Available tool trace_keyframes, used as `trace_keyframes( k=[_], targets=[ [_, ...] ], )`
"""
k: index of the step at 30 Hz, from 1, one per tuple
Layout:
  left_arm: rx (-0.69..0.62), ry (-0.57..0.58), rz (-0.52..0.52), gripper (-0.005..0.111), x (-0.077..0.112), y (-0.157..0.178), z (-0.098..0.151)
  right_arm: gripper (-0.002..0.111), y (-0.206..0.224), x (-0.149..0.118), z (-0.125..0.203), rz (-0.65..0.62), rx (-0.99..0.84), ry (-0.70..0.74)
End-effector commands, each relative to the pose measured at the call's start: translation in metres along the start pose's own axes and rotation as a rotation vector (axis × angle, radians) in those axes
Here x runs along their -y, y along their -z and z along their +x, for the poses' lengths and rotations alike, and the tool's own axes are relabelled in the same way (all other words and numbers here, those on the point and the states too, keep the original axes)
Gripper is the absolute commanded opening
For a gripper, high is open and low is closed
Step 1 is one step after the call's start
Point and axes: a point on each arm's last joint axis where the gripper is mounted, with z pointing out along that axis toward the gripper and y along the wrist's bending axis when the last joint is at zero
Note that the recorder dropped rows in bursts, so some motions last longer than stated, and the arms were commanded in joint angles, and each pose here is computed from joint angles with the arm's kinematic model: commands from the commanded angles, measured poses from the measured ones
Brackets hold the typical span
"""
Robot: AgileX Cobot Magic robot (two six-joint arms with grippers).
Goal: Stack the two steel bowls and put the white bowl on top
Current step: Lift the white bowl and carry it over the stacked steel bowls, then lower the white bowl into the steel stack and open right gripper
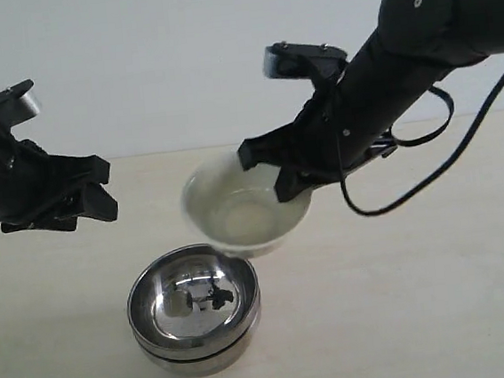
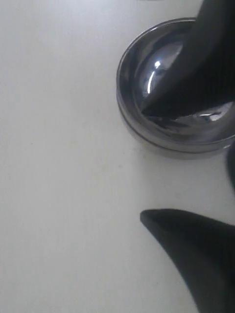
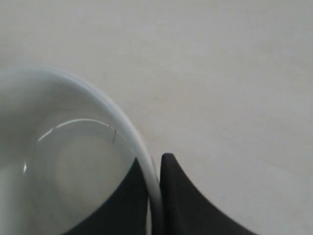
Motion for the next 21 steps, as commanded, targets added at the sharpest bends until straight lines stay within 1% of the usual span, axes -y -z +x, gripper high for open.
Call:
trace_keyframes(
  k=[1,4,8,13,21],
  targets=[
    [-0.039,0.005,0.038,0.05,0.006,0.01,0.004,0.0,0.0,-0.037,0.019,-0.051,0.026,0.073],
    [-0.067,0.01,0.057,0.05,0.007,0.01,0.008,0.0,-0.006,-0.05,0.026,-0.067,0.031,0.086],
    [-0.069,0.014,0.073,0.05,0.006,0.005,0.016,0.0,-0.015,-0.058,0.029,-0.08,0.021,0.091],
    [-0.068,0.01,0.062,0.05,0.002,0.0,0.023,0.0,-0.031,-0.056,0.031,-0.08,0.003,0.059],
    [-0.018,0.007,0.049,0.05,0.002,0.001,0.018,0.0,-0.061,-0.047,0.036,-0.053,-0.022,0.053]
  ],
)
